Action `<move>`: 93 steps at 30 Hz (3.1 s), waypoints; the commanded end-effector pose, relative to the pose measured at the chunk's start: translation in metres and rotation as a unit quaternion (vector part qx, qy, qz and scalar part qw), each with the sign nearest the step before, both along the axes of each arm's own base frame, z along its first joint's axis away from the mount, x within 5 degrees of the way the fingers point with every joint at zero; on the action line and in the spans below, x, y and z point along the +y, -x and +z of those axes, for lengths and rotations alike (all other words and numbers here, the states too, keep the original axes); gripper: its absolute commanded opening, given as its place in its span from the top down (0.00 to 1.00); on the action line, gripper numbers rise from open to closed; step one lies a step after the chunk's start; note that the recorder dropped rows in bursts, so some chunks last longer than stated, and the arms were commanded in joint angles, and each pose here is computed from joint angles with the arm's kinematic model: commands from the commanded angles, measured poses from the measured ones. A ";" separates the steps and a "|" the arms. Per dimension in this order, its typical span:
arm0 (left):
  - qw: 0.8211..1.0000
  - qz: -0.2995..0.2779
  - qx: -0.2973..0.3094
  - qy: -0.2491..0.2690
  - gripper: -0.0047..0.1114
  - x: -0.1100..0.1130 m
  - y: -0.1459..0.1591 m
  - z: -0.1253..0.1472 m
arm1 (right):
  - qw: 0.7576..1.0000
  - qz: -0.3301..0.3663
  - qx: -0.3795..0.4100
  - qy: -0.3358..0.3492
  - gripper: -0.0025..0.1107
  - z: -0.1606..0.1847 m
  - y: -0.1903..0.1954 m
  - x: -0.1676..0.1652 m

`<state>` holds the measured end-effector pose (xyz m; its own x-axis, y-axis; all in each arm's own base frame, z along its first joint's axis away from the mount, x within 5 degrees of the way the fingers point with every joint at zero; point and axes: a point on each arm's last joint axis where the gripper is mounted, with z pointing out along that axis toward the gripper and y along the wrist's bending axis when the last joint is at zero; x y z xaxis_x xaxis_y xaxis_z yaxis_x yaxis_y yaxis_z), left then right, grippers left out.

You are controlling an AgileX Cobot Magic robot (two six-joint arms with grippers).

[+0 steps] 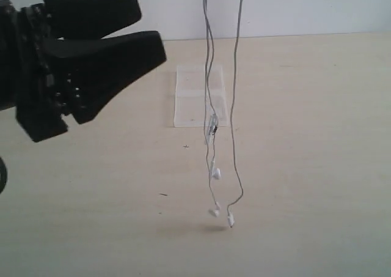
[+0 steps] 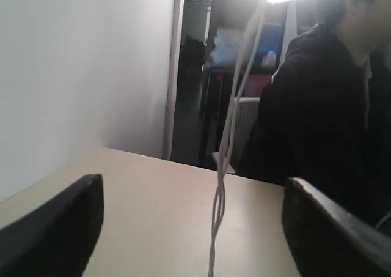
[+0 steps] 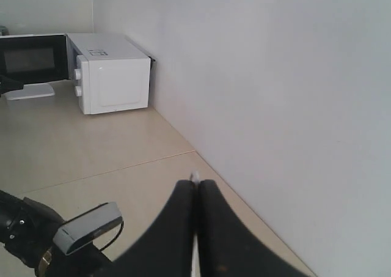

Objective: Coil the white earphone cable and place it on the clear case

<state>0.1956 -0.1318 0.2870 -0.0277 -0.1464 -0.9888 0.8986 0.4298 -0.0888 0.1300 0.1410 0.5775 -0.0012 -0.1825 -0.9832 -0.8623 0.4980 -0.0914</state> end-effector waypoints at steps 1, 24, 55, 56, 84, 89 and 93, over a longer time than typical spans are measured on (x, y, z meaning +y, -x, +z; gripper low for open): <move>1.000 -0.022 -0.003 -0.010 0.30 -0.024 -0.009 0.002 | 1.000 0.004 -0.003 -0.003 0.98 0.001 0.002 0.000; 0.995 -0.083 0.037 -0.052 0.30 -0.088 -0.034 -0.034 | 1.000 0.004 -0.002 -0.002 0.98 0.001 0.002 0.000; 0.995 -0.068 0.051 -0.054 0.71 -0.087 -0.036 -0.036 | 1.000 0.005 -0.001 -0.001 0.98 0.000 0.002 0.000; 0.994 -0.066 0.059 -0.058 0.76 -0.087 -0.037 -0.037 | 1.000 0.005 -0.001 -0.001 0.98 0.000 0.002 0.000; 0.983 -0.113 0.094 -0.113 0.96 -0.081 -0.017 -0.027 | 0.983 -0.175 0.005 0.049 0.98 -0.007 -0.022 -0.023; 0.982 -0.121 0.089 -0.113 0.96 -0.079 -0.012 -0.020 | 0.977 -0.204 0.024 0.058 0.98 -0.010 -0.025 -0.028; 0.980 -0.127 0.094 -0.117 0.96 -0.079 -0.010 -0.020 | 0.977 -0.202 0.027 0.057 0.98 -0.010 -0.024 -0.027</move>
<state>0.2086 -0.2104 0.2634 -0.2197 0.1193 -0.9682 0.9525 0.2409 -0.1864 0.1549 0.1150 0.5669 -0.1439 -0.2664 -0.9531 -0.6093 0.7828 -0.1268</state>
